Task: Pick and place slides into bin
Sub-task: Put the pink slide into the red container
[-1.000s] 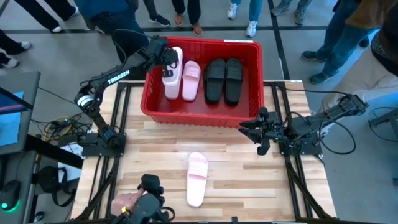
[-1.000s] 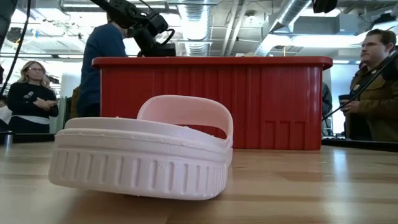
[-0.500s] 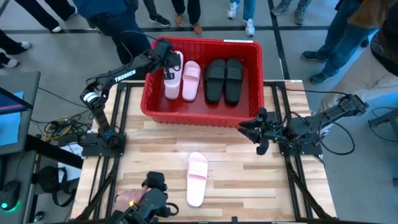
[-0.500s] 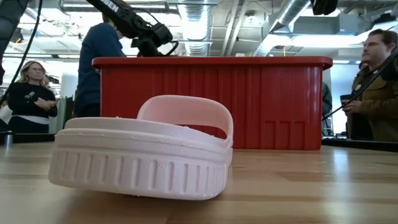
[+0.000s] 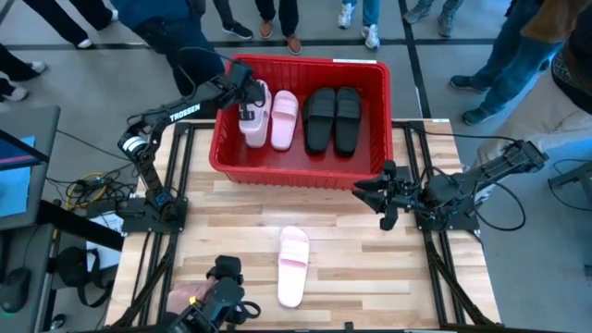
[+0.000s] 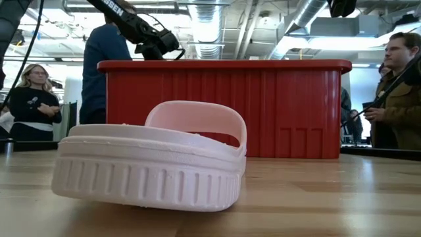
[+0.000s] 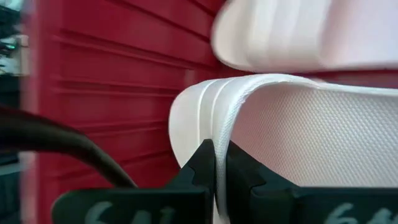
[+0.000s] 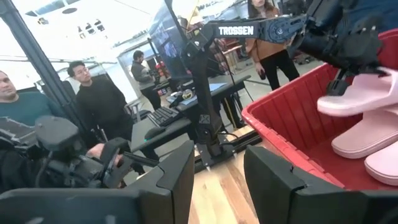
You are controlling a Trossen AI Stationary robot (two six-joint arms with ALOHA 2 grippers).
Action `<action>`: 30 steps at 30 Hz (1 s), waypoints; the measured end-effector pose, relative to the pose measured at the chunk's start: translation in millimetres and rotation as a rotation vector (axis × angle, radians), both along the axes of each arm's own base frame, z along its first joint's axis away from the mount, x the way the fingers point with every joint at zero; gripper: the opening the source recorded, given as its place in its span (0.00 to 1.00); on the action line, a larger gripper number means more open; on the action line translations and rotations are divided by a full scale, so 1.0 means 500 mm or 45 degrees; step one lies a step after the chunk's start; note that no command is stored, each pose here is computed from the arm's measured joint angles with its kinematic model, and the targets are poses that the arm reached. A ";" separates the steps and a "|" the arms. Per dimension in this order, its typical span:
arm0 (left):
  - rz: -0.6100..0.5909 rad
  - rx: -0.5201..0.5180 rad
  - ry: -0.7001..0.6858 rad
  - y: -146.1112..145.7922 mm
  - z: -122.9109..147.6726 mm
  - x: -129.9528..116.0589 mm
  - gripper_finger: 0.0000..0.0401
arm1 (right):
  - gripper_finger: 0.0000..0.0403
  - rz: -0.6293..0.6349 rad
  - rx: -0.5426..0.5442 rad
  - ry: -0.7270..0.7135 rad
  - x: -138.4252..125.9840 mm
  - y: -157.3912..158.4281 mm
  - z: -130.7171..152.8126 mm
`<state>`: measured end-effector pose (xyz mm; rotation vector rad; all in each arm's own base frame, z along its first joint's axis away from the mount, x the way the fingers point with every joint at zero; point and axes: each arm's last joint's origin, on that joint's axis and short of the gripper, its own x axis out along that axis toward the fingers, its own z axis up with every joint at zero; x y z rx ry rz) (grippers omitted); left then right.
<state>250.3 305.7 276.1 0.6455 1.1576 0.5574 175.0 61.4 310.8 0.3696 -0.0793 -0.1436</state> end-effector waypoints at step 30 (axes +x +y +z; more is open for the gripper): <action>-0.027 -0.037 -0.054 -0.004 -0.043 -0.003 0.01 | 0.32 0.002 0.013 -0.002 0.000 0.000 0.000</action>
